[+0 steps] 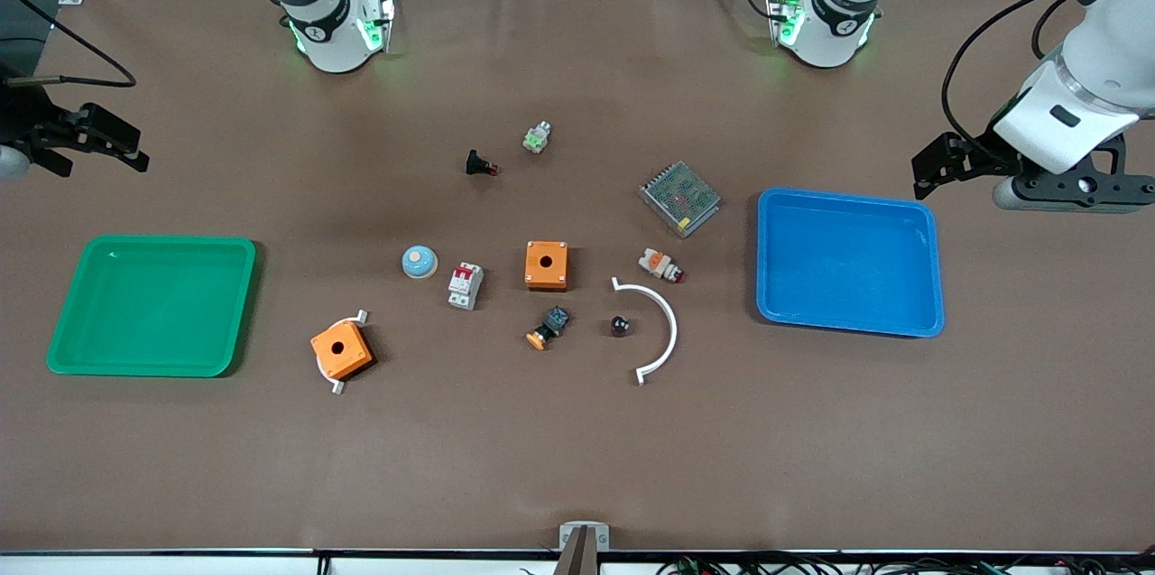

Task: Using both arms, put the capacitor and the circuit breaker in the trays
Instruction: 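Reach the left gripper to the black capacitor while the right gripper reaches the breaker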

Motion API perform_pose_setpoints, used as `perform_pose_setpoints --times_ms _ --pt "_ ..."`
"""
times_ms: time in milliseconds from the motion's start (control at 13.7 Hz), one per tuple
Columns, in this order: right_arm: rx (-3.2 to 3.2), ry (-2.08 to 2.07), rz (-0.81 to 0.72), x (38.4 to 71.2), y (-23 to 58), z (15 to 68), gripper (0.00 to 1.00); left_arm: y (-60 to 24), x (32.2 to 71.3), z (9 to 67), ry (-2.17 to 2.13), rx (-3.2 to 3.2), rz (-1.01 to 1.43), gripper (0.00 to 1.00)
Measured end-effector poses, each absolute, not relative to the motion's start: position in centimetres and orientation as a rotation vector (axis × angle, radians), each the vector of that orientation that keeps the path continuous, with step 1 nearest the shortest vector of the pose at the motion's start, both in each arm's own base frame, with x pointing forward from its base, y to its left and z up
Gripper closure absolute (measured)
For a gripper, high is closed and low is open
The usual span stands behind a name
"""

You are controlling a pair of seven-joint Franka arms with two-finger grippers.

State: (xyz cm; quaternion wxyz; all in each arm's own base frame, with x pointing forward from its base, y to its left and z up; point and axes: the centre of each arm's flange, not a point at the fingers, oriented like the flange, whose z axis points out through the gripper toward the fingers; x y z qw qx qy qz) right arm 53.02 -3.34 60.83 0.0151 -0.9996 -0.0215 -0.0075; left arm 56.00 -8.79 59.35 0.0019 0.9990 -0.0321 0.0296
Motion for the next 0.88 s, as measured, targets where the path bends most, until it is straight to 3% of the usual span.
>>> perform_pose_setpoints --times_ms 439,878 --pt "-3.110 -0.073 -0.020 53.0 -3.2 60.8 0.00 -10.0 56.5 58.0 -0.132 3.135 0.059 0.00" --pt "-3.107 -0.040 -0.024 53.3 0.8 60.5 0.00 -21.1 61.6 48.4 -0.097 3.066 -0.065 0.00"
